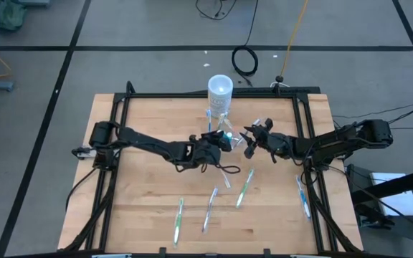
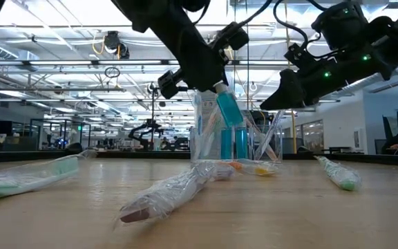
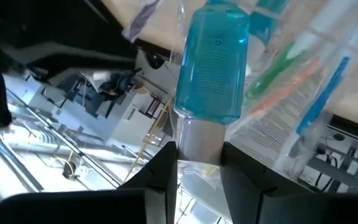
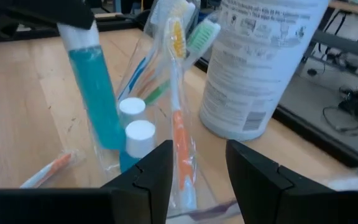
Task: Pick & Place toothbrushing station
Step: Put the mouthwash into the transparent organizer, then put the blue toothbrush into the transparent organizer
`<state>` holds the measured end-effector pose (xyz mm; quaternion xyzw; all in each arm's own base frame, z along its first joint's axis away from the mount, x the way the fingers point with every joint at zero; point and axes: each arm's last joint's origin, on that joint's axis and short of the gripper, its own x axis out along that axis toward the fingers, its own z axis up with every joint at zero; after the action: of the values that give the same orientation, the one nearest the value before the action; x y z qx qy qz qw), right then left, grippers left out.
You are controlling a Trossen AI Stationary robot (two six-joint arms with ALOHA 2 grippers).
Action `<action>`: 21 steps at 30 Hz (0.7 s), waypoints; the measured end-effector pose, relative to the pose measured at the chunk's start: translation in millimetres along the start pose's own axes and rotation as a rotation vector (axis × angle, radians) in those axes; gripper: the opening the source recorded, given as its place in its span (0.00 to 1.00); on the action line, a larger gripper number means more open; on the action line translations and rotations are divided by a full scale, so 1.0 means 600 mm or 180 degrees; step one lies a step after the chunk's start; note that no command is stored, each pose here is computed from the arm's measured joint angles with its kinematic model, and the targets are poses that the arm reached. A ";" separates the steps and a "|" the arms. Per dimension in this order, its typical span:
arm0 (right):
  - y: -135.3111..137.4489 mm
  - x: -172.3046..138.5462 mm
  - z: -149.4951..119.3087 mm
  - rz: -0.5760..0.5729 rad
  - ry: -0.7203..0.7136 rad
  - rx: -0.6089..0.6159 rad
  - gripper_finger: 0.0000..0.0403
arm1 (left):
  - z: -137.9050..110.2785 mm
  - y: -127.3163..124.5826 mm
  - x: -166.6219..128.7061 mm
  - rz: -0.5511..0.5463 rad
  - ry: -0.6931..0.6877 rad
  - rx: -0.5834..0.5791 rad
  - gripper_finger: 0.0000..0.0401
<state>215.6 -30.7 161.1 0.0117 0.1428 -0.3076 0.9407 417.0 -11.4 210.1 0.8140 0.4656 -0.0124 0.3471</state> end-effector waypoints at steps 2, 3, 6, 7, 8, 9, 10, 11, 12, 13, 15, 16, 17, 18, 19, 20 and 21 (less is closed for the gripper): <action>0.000 0.000 -0.001 -0.0001 0.0012 0.0081 0.35 | -0.002 -0.005 0.005 -0.0067 -0.0004 0.0056 0.23; 0.000 0.000 -0.001 -0.0001 0.0016 0.0113 0.35 | -0.004 -0.008 0.008 -0.0089 -0.0025 0.0085 0.23; 0.000 0.000 -0.003 -0.0006 0.0049 0.0190 0.35 | -0.004 -0.020 0.017 -0.0170 -0.0297 0.0254 0.23; 0.000 0.000 -0.004 -0.0007 0.0068 0.0218 0.35 | -0.004 -0.025 0.020 -0.0195 -0.0391 0.0302 0.23; 0.000 0.000 -0.005 -0.0010 0.0079 0.0253 0.35 | -0.004 -0.029 0.023 -0.0211 -0.0477 0.0323 0.23; -0.001 0.000 -0.005 -0.0011 0.0089 0.0289 0.35 | -0.005 -0.030 0.026 -0.0206 -0.0541 0.0318 0.24; -0.001 0.000 -0.006 -0.0014 0.0106 0.0310 0.35 | -0.006 -0.031 0.028 -0.0196 -0.0583 0.0306 0.25; -0.001 0.000 -0.007 -0.0017 0.0119 0.0318 0.35 | -0.007 -0.031 0.029 -0.0185 -0.0606 0.0291 0.26; -0.001 0.000 -0.007 -0.0018 0.0123 0.0330 0.35 | -0.008 -0.030 0.031 -0.0166 -0.0621 0.0261 0.28; -0.001 0.000 -0.007 -0.0018 0.0122 0.0350 0.35 | -0.009 -0.029 0.032 -0.0147 -0.0624 0.0197 0.30; -0.001 0.000 -0.007 -0.0019 0.0123 0.0389 0.35 | -0.009 -0.027 0.032 -0.0127 -0.0620 -0.0016 0.34; -0.001 0.000 -0.007 -0.0019 0.0127 0.0391 0.35 | -0.009 -0.027 0.032 -0.0123 -0.0637 -0.0120 0.36; 0.000 0.000 -0.008 -0.0015 0.0134 0.0385 0.35 | -0.009 -0.026 0.031 -0.0117 -0.0689 -0.0201 0.38; 0.000 -0.001 -0.008 -0.0014 0.0137 0.0383 0.35 | -0.007 -0.027 0.031 -0.0119 -0.0760 -0.0240 0.39; 0.000 -0.001 -0.008 -0.0013 0.0139 0.0382 0.35 | -0.006 -0.029 0.030 -0.0129 -0.0832 -0.0243 0.41; 0.000 -0.001 -0.008 -0.0010 0.0145 0.0379 0.35 | -0.004 -0.029 0.030 -0.0123 -0.0900 -0.0236 0.42; 0.000 -0.001 -0.009 0.0005 0.0155 0.0376 0.35 | -0.004 -0.029 0.030 -0.0105 -0.0947 -0.0238 0.43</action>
<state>214.0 -29.8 156.1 0.0747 0.1472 -0.3143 0.9348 413.0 8.9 195.9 0.7820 0.4225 -0.1212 0.4420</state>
